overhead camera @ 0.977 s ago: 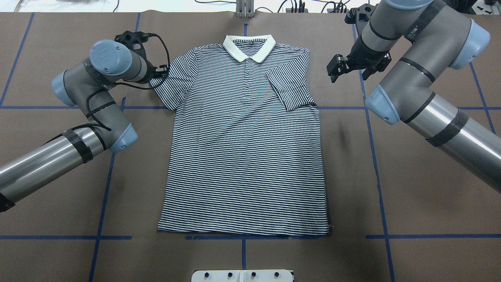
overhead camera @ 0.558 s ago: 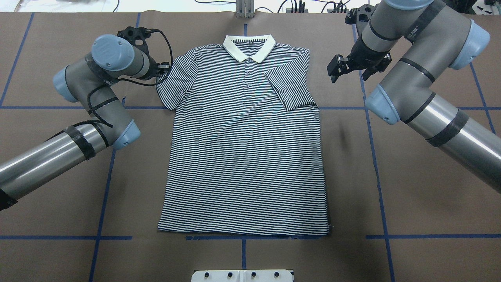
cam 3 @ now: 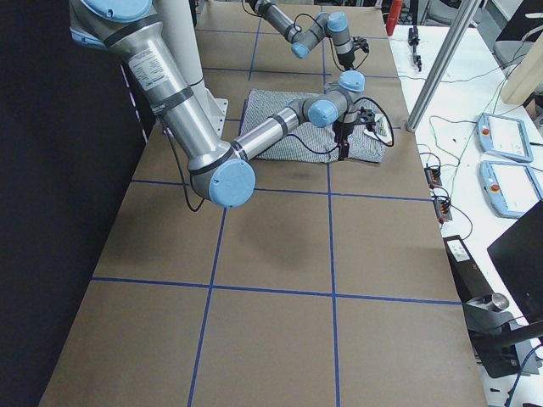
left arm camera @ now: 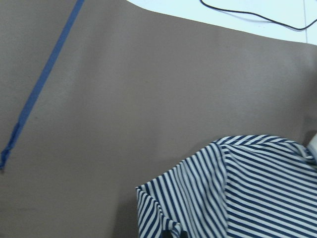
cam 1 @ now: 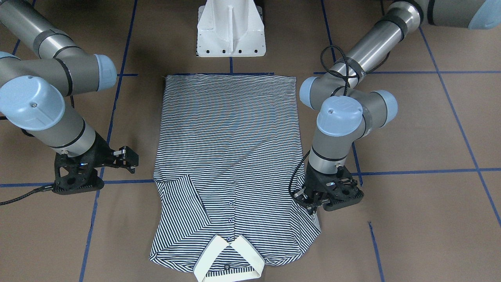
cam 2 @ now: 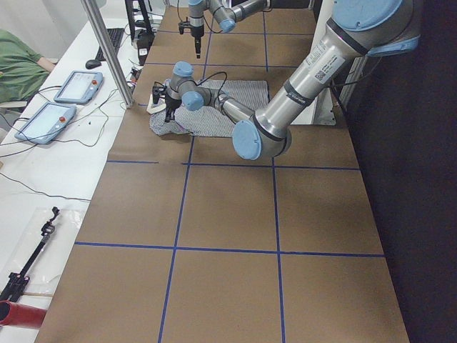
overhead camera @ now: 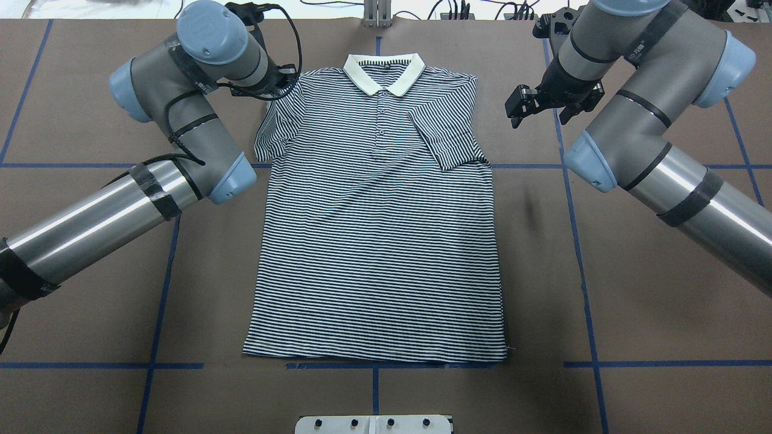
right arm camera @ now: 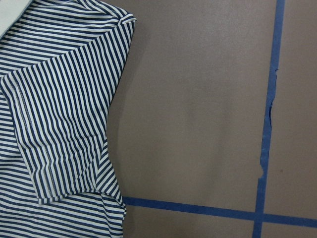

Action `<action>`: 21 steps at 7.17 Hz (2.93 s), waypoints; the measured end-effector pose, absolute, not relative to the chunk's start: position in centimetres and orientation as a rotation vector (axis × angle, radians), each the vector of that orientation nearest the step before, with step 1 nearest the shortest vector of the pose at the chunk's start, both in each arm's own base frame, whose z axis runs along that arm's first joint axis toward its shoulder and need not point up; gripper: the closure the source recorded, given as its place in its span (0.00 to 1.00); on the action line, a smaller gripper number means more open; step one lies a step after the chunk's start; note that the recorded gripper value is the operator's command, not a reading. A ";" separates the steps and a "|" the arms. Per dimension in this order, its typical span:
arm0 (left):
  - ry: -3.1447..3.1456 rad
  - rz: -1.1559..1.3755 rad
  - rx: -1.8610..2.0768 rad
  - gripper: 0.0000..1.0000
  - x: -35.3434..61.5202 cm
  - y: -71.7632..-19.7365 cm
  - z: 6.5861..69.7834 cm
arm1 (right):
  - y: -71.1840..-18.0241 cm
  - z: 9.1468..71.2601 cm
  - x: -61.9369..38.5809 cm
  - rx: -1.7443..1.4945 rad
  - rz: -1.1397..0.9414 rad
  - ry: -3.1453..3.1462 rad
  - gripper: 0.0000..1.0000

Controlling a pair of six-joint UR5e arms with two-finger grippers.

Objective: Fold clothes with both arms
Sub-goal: 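Grasp the other sleeve with the left gripper and fold it inward, then move the right gripper to the hem corner nearest the robot while the left gripper withdraws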

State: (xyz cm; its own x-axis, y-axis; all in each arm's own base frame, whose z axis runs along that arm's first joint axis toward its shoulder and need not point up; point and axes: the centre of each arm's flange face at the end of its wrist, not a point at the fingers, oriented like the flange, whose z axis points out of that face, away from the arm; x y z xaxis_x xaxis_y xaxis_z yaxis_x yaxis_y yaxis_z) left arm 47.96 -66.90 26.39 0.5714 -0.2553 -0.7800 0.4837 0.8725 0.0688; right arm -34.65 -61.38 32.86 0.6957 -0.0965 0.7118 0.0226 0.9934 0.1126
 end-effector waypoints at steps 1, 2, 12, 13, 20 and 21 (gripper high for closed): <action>0.872 -0.474 0.260 1.00 50.4 -67.2 24.4 | -61.4 32.8 -34.6 0.099 -0.067 -0.800 0.00; 0.883 -0.491 0.238 0.97 52.8 -66.9 23.1 | -61.3 32.8 -34.6 0.100 -0.067 -0.801 0.00; 1.017 -0.275 0.230 0.00 48.2 -55.9 21.4 | -49.1 30.0 -37.6 0.068 0.071 -0.871 0.00; 1.001 -0.229 0.217 0.00 46.6 -52.5 21.9 | -44.0 29.7 -38.8 0.060 0.133 -0.890 0.00; 0.969 -0.153 0.210 0.00 43.0 -46.6 24.8 | -23.9 34.6 -48.8 0.099 0.230 -0.794 0.00; 0.971 -0.152 0.210 0.00 43.0 -46.5 24.7 | -23.4 34.9 -49.2 0.092 0.220 -0.789 0.00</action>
